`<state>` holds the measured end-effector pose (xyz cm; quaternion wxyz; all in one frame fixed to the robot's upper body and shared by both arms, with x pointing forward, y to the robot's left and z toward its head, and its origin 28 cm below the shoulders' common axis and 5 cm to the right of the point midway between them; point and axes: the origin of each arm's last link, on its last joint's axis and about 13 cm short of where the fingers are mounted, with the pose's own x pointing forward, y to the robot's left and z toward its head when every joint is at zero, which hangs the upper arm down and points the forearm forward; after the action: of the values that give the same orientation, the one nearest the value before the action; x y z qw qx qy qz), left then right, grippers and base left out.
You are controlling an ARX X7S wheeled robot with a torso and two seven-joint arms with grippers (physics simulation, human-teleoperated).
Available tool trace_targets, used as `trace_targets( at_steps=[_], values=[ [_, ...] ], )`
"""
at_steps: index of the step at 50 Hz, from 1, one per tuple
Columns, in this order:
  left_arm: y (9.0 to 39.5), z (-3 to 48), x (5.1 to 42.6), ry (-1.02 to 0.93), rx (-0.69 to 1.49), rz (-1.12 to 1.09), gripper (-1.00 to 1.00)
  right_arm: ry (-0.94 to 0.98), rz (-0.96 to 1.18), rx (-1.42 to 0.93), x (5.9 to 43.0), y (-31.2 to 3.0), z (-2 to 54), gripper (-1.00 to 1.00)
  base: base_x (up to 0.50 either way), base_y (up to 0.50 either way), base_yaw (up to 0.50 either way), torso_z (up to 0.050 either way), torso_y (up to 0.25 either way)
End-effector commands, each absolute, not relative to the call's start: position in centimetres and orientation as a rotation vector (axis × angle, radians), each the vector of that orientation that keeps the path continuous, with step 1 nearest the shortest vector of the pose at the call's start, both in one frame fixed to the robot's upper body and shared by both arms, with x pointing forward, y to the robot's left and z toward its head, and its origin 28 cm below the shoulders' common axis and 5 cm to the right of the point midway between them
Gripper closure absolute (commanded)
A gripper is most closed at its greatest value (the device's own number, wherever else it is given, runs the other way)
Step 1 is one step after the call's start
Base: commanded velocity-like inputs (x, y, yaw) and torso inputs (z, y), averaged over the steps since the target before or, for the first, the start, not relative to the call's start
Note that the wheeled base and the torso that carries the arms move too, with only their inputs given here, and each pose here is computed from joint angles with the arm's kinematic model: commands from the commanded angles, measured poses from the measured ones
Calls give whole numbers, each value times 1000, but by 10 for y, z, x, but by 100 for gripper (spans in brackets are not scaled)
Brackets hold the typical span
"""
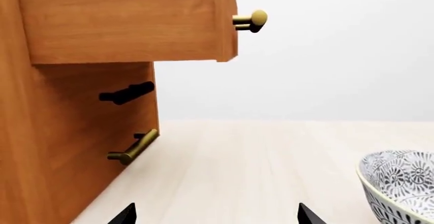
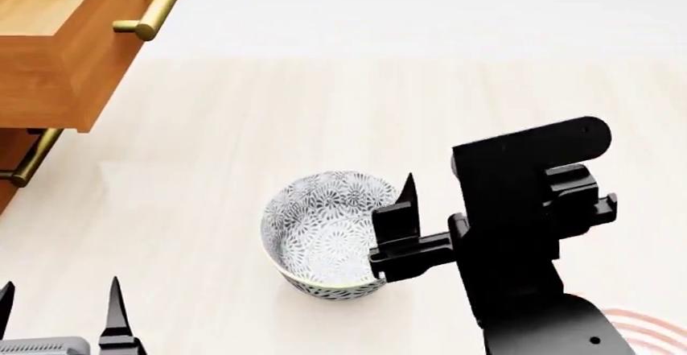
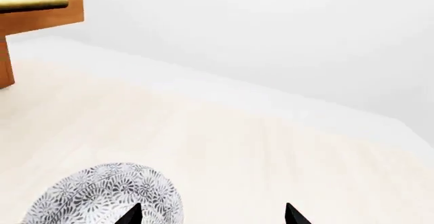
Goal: Put the bowl on the plate.
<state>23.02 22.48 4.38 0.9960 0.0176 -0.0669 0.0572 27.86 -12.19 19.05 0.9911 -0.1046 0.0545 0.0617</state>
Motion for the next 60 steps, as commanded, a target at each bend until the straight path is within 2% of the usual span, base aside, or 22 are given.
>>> trace_targets(
  at_steps=[1, 7, 24, 31, 47, 60],
  values=[
    [227, 45, 230, -141, 37, 126, -100, 170, 299, -228, 296, -122, 239, -100, 0, 0, 0, 0, 0],
    [227, 46, 230, -142, 36, 131, -100, 266, 404, -237, 308, -119, 256, -100, 0, 0, 0, 0, 0],
    [230, 48, 229, -150, 32, 155, -100, 400, 533, -259, 343, -103, 287, -100, 0, 0, 0, 0, 0],
    [231, 50, 228, -155, 34, 162, -100, 440, 574, -344, 359, -91, 292, -100, 0, 0, 0, 0, 0],
    [229, 52, 227, -160, 39, 143, -100, 542, 595, -413, 393, -73, 290, -100, 0, 0, 0, 0, 0],
    [228, 55, 226, -166, 39, 137, -100, 582, 653, -412, 404, -51, 276, -100, 0, 0, 0, 0, 0]
  ],
)
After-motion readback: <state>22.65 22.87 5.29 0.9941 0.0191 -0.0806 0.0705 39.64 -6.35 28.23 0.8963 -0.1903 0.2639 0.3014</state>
